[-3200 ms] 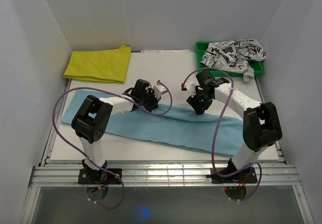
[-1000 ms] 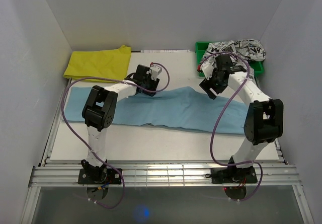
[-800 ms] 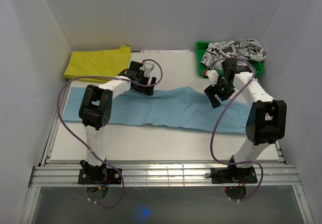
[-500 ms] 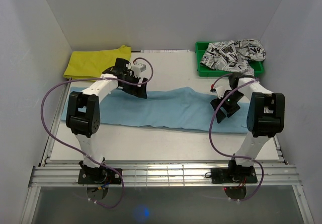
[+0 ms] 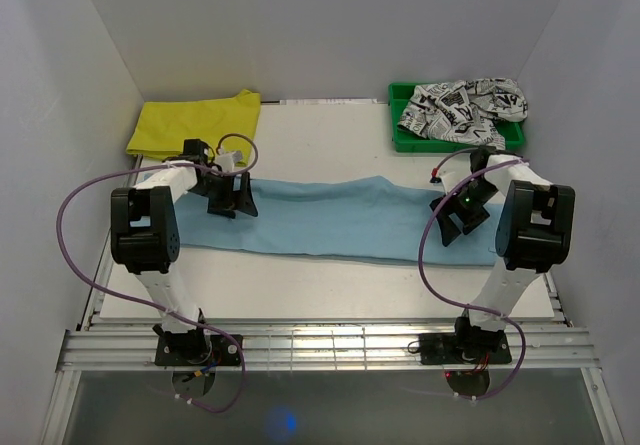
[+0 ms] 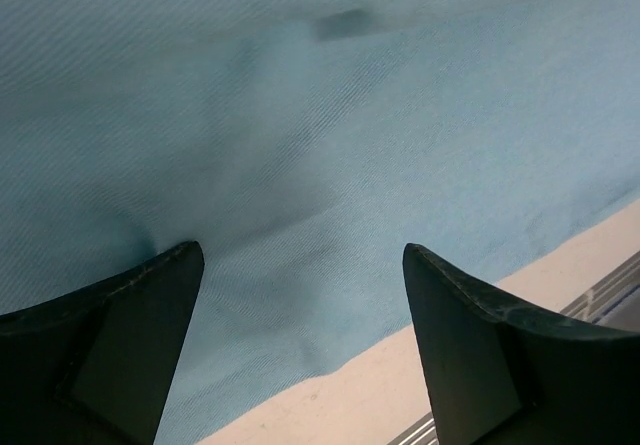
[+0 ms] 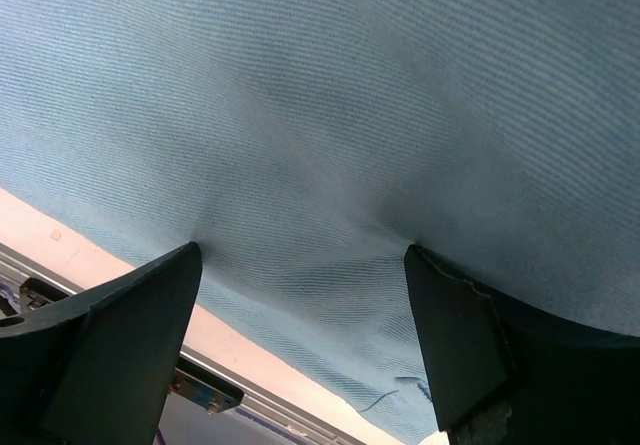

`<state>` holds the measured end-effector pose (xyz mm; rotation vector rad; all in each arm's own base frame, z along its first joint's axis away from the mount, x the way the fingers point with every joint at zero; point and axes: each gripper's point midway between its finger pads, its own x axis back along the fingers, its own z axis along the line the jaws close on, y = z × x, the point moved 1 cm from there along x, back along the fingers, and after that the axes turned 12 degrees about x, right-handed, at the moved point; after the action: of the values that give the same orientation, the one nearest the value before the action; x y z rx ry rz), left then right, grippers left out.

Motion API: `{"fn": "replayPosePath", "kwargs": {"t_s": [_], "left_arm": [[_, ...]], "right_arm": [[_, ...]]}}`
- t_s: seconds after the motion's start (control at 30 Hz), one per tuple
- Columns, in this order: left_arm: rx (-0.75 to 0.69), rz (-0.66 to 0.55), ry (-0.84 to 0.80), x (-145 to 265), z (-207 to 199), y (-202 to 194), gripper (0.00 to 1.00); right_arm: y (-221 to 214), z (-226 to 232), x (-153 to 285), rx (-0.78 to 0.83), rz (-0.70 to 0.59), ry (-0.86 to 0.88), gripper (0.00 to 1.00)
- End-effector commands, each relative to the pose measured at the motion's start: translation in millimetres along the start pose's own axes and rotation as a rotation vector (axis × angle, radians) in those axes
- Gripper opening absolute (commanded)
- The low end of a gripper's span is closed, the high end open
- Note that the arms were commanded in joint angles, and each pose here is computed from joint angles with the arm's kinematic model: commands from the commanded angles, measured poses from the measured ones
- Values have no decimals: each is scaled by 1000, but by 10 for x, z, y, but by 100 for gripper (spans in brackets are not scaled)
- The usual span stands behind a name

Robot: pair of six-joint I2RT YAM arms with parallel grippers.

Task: Fold and stack the trousers
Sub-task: Fold the trousers

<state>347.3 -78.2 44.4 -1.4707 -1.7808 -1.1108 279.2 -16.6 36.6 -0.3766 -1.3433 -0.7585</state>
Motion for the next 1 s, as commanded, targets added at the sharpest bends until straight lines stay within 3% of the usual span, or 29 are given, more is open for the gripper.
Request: {"fn": "replayPosePath", "kwargs": {"t_s": [0.0, 0.07, 0.17, 0.27, 0.33, 0.4, 0.57, 0.67, 0.77, 0.87, 0.97], "left_arm": [[88, 28, 97, 89, 486, -111, 94], [-25, -75, -22, 285, 170, 132, 92], [-79, -144, -241, 470, -326, 318, 84], [-14, -151, -405, 550, -643, 435, 77], [54, -166, -484, 582, -770, 480, 78], [156, -200, -539, 554, -849, 512, 80], [254, -220, -592, 295, -934, 638, 81], [314, -230, -587, 171, -824, 817, 82], [354, -271, -587, 60, -618, 1087, 82], [439, -273, -533, -163, -258, 1178, 82], [483, -293, -463, -305, 129, 1188, 82]], "right_arm": [[-232, -624, -21, 74, 109, -199, 89], [169, -589, 263, 88, -28, -176, 86], [967, -281, 733, 148, -301, -98, 75], [1663, 152, 1035, 186, -532, 41, 65], [2026, 531, 1104, 128, -659, 212, 65], [2338, 665, 1043, 113, -770, 323, 56], [2829, 1174, 483, 74, -725, 555, 48], [3003, 1257, 257, 85, -712, 587, 42], [3062, 1033, -179, 50, -664, 535, 36], [2995, 695, -520, -3, -617, 443, 28], [2836, 308, -778, -51, -570, 350, 26]]}}
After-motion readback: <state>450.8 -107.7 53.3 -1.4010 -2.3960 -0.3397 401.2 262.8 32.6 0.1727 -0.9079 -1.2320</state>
